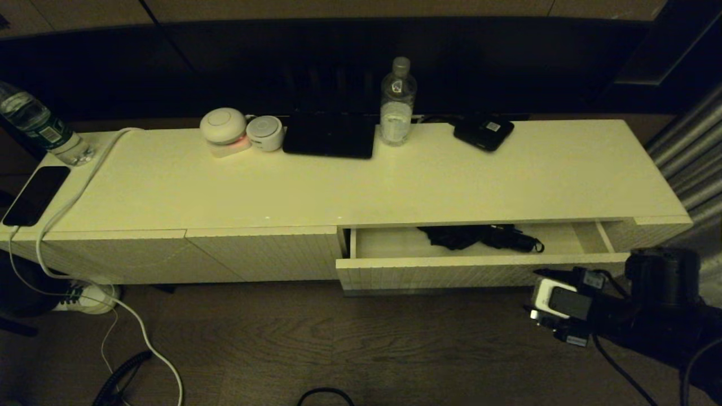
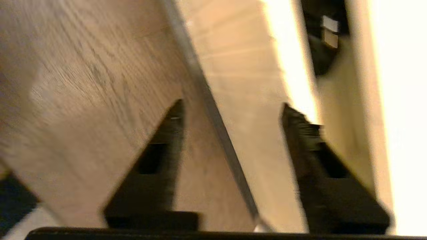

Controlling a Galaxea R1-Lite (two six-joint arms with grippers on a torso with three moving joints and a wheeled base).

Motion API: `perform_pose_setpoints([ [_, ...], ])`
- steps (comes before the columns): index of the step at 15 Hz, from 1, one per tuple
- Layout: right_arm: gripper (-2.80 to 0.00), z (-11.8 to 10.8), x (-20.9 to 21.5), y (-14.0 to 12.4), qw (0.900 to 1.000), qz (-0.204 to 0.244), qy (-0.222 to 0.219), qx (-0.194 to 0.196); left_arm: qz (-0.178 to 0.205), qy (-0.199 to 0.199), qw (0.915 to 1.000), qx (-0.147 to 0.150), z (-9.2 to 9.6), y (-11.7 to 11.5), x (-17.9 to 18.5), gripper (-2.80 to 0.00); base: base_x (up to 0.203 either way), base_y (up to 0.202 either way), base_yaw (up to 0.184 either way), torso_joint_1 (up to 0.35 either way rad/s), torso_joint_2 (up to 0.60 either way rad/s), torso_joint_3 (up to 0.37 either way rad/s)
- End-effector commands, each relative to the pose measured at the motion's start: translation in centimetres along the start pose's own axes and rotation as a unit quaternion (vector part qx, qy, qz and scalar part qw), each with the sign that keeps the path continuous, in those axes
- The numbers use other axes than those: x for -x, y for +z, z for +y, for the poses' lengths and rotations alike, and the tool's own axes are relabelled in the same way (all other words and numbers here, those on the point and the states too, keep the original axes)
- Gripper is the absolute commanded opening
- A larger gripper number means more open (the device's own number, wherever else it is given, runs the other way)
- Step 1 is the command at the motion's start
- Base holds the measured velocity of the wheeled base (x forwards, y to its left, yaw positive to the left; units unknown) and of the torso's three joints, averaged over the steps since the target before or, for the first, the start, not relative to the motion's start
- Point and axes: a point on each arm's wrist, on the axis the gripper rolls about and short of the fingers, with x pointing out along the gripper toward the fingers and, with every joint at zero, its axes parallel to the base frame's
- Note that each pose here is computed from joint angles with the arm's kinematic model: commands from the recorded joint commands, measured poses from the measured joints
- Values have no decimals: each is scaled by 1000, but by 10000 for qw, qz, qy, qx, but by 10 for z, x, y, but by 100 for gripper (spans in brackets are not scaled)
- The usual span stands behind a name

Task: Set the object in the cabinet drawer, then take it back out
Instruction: Open the drawer

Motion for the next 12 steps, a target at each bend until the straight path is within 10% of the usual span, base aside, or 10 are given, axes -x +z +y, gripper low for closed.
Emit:
perform_pose_setpoints([
  [1, -280, -22, 41, 18, 9986, -106, -433, -271, -10, 5, 10000, 5, 0, 0, 0, -280, 0, 0, 0, 0, 0, 0],
  [8, -280, -55, 53, 64, 9751, 876, 703, -1911, -10, 5, 10000, 5, 0, 0, 0, -280, 0, 0, 0, 0, 0, 0],
  [12, -280, -60, 13, 81, 9713, 864, 928, -2012, -10, 5, 10000, 5, 0, 0, 0, -280, 0, 0, 0, 0, 0, 0],
])
